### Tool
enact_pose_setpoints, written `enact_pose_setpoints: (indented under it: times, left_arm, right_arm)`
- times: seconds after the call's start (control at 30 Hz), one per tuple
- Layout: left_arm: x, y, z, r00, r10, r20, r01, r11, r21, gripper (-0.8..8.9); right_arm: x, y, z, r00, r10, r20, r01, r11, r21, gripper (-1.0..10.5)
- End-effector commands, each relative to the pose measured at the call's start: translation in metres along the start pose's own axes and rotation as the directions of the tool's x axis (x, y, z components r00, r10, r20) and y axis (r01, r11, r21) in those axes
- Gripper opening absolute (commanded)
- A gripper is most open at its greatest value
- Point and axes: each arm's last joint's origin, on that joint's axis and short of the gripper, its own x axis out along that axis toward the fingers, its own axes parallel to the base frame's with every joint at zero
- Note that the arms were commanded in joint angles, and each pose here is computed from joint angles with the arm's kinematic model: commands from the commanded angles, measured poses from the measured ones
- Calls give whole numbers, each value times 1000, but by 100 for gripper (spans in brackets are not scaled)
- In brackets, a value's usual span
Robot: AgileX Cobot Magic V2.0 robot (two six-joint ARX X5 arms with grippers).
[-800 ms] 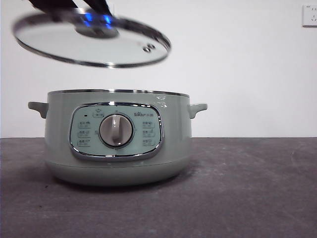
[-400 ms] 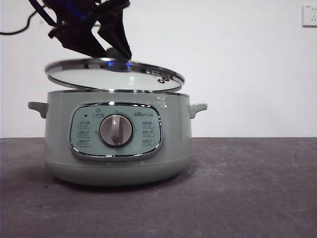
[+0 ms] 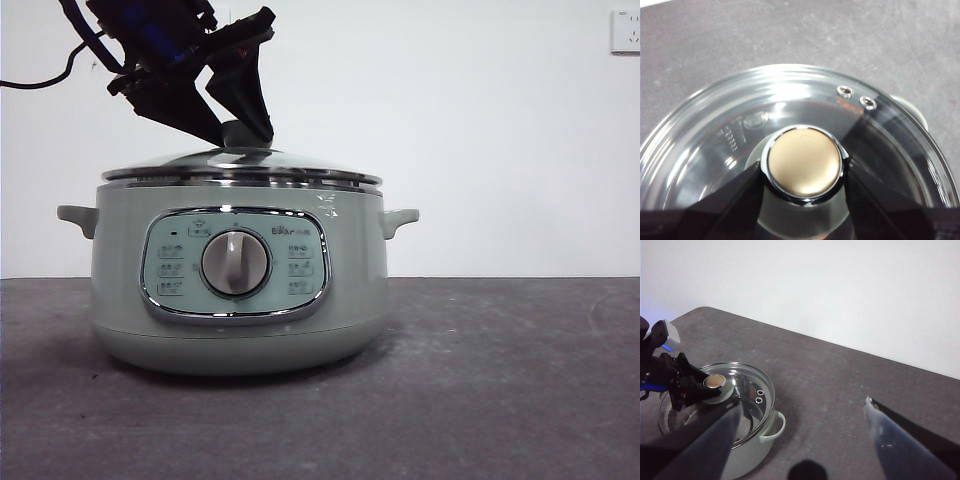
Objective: Pick up the egg,open the lid,put the egg in the pot,close the lid
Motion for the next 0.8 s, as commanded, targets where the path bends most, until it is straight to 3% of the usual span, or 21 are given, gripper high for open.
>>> enact_pose_setpoints:
  times: [0.03, 0.8]
  left_arm:
    - [-1, -3, 1, 1000, -15, -4, 15, 1000, -4, -8]
    - [-1, -5, -9, 994, 36, -108, -36, 999, 5, -8]
  right_arm:
    - [0, 0, 0, 1000, 1, 8, -1, 1000, 11, 414]
    - [0, 0, 0, 1000, 1, 3, -1, 1000, 10, 414]
